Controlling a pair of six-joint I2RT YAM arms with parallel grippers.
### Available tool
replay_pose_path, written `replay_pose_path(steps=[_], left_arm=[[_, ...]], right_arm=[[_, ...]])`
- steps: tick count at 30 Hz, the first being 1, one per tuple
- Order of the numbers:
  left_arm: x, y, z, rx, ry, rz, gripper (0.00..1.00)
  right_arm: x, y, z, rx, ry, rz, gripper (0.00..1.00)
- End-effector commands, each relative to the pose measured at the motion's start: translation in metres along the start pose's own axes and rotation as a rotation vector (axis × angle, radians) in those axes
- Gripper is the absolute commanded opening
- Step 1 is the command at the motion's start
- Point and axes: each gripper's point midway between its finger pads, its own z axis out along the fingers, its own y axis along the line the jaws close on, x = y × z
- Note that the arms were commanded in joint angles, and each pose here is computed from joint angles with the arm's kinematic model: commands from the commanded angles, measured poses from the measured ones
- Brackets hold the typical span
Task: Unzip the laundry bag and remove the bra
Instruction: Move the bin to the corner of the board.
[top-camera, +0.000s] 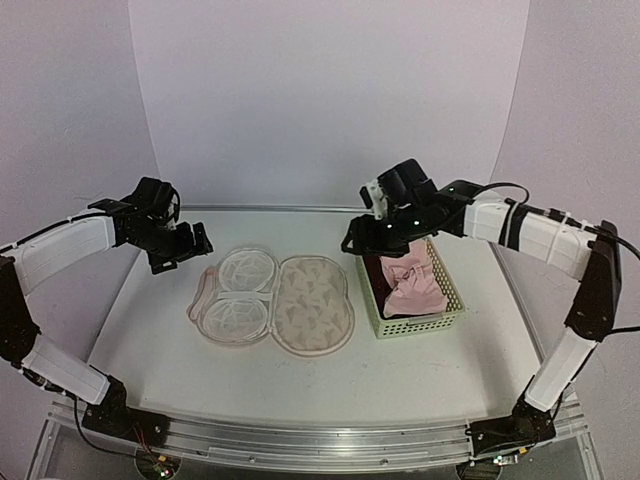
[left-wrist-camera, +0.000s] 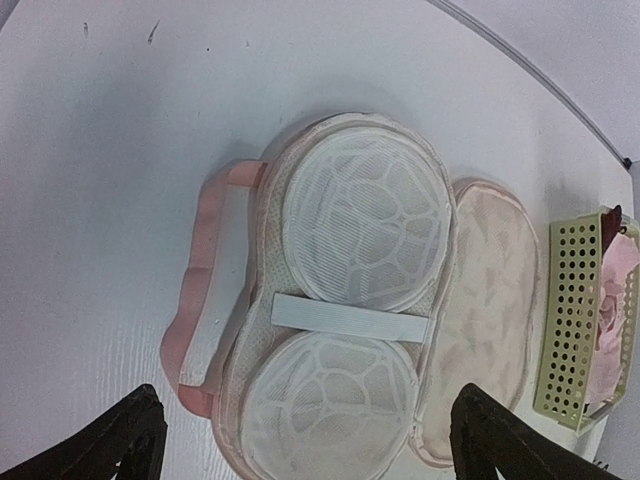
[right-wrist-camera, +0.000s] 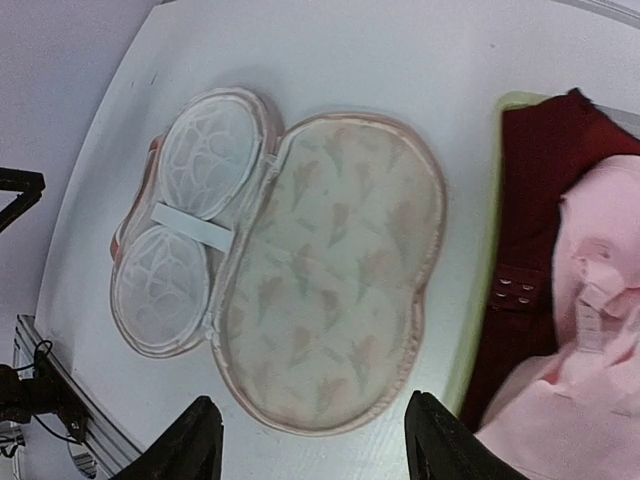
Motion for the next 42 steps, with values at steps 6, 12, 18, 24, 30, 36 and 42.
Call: replay_pose_path(steps=[6, 12, 18, 24, 30, 36, 42], left_arm=[[-0.013, -0.01, -0.012, 0.041, -0.048, 0.043, 1.0], [-0.008, -0.009, -0.011, 0.048, -0.036, 0.053, 1.0], [-0.008, -0.008, -0.013, 0.045, -0.042, 0.067, 1.0], [-0.009, -0.008, -0.015, 0.043, -0.05, 0.071, 1.0], [-0.009, -0.008, -0.014, 0.043, -0.048, 0.066, 1.0], [-0.007, -0.006, -0.013, 0.038, -0.042, 0.057, 1.0], [-0.005, -0.004, -0.01, 0.03, -0.038, 0.051, 1.0]], right_arm=[[0.013, 0.036, 0.074, 0.073, 0.004, 0.072, 0.63], [0.034, 0.009, 0.102, 0.21, 0.045, 0.067, 0.62], [0.051, -0.021, 0.114, 0.341, 0.073, 0.053, 0.64], [0.056, -0.037, 0.114, 0.427, 0.086, 0.017, 0.65], [0.06, -0.06, 0.11, 0.495, 0.1, 0.01, 0.66], [0.063, -0.084, 0.099, 0.531, 0.115, 0.016, 0.66], [0.062, -0.109, 0.09, 0.57, 0.124, 0.03, 0.66]])
